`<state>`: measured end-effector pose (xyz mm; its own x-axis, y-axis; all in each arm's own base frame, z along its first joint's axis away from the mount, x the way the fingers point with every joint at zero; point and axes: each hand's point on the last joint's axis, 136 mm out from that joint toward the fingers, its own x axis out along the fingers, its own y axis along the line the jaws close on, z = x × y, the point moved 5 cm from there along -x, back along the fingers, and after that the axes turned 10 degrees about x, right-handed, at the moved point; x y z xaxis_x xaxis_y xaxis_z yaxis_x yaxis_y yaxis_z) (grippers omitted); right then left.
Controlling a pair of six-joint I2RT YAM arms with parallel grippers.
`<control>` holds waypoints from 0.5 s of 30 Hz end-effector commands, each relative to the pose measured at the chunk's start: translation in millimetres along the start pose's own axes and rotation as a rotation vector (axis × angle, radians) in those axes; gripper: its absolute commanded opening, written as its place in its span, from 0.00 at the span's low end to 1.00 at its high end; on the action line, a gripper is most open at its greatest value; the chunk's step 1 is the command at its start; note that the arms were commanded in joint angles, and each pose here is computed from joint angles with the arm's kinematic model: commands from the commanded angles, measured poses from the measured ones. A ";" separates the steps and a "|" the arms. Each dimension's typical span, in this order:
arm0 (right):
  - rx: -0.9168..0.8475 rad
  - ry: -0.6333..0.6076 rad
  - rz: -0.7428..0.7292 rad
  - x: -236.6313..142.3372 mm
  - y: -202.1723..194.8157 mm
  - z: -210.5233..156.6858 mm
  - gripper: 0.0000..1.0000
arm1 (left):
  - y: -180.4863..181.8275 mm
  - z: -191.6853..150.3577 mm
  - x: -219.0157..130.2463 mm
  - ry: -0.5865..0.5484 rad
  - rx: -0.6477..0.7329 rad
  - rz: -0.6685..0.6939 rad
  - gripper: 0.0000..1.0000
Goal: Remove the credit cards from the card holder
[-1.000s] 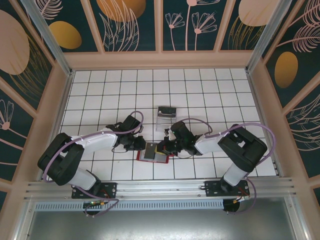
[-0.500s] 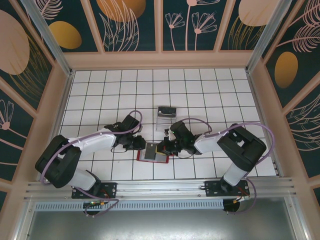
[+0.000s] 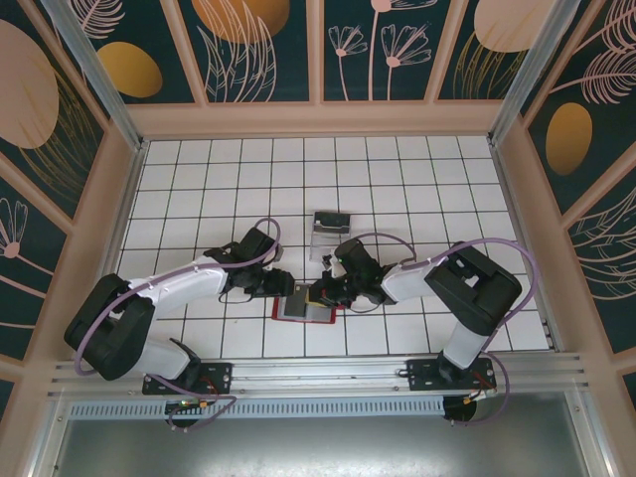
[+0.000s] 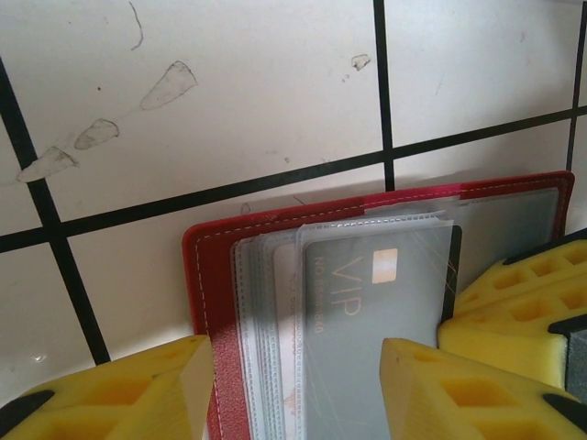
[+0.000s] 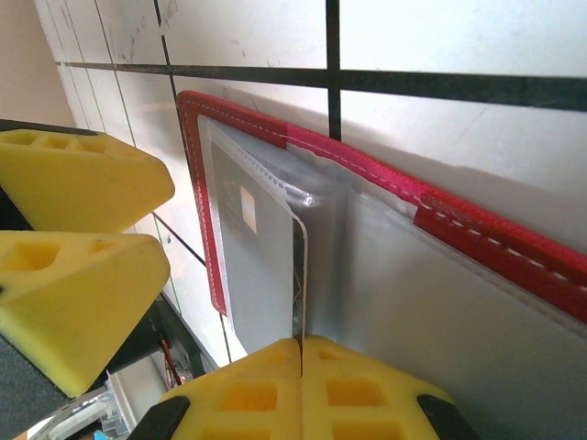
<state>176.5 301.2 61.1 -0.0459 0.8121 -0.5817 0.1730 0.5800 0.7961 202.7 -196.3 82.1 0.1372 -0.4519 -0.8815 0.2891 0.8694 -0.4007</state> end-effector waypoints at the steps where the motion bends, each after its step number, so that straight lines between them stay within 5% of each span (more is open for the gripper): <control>1: -0.016 0.006 -0.002 3.2 2.3 1.9 0.06 | 2.2 -12.1 4.4 0.062 0.019 0.018 0.54; 15: -0.015 -0.001 -0.015 0.4 1.7 1.6 0.05 | 18.4 -24.5 12.9 0.134 0.028 0.169 0.47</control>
<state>176.3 300.9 60.8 -0.0466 0.8109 -0.5834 0.1714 0.5818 0.7950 191.2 -192.1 64.0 0.0831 -0.3550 -0.9312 0.3041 0.8989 -0.3155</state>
